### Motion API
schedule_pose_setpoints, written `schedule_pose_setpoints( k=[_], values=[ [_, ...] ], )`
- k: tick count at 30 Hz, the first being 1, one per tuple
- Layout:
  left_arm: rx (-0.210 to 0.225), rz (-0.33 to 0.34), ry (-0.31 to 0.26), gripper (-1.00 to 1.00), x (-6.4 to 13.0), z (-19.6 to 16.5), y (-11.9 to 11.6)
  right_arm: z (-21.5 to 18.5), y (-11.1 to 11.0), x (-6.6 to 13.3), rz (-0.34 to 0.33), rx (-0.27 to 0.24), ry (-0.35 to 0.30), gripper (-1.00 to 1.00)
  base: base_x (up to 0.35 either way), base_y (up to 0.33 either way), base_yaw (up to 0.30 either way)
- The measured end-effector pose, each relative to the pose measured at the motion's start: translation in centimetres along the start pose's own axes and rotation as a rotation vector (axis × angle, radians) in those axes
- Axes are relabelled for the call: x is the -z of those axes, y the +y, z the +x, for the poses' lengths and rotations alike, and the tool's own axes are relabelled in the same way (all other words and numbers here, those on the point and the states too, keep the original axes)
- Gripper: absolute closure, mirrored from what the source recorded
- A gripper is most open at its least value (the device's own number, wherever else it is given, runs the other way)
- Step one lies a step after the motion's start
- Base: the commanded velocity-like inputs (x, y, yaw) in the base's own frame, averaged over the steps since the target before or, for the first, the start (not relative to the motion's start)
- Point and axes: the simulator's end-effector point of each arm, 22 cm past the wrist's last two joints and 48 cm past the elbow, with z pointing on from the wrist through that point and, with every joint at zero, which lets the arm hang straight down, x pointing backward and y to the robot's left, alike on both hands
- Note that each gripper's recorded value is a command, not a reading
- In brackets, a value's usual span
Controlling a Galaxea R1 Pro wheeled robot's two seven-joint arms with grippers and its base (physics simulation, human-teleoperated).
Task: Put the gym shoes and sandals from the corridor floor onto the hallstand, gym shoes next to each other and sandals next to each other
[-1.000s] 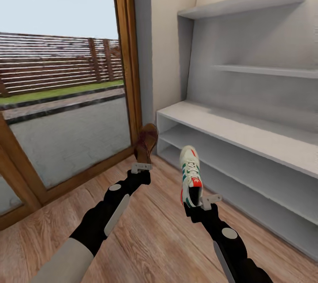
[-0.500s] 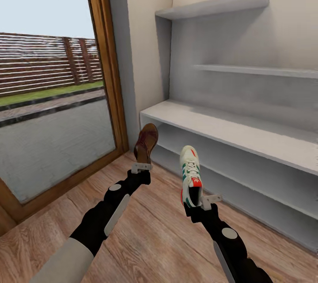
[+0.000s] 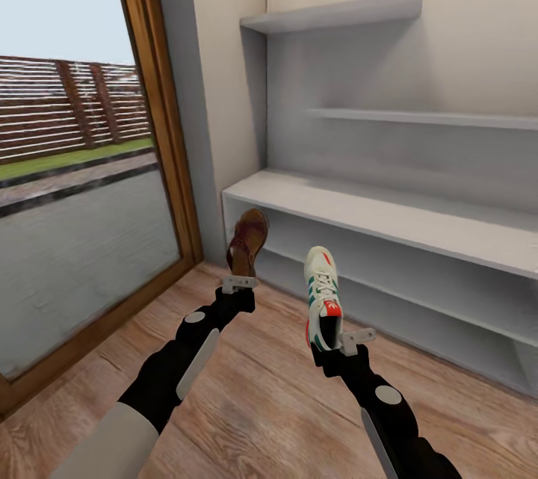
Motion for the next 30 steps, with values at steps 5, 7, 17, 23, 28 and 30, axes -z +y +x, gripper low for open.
schedule_pose_setpoints(
  k=[5,7,17,23,28,30],
  values=[
    [-0.001,0.000,0.000,1.00,0.01,-0.01,0.01,-0.02,0.01,0.01,0.000,-0.001,0.000,1.00,0.116,0.321,-0.270],
    [-0.001,-0.001,0.000,1.00,0.02,-0.02,0.03,-0.04,0.01,0.01,0.000,0.000,-0.001,1.00,0.153,0.324,-0.270],
    [0.000,0.000,0.000,1.00,0.01,-0.01,0.01,-0.02,0.03,0.01,-0.001,0.000,0.000,1.00,0.146,0.325,-0.270],
    [0.000,0.000,0.000,1.00,0.01,-0.01,0.00,-0.01,0.00,0.01,0.000,0.000,0.000,1.00,0.119,0.330,-0.270],
    [0.000,0.001,0.000,1.00,0.00,0.00,-0.03,0.00,0.00,0.00,0.000,0.000,0.000,1.00,0.021,0.330,-0.270],
    [0.001,0.001,0.000,1.00,0.00,0.00,-0.03,0.00,0.01,0.00,0.000,-0.001,0.000,1.00,0.002,0.268,-0.270]
  ],
)
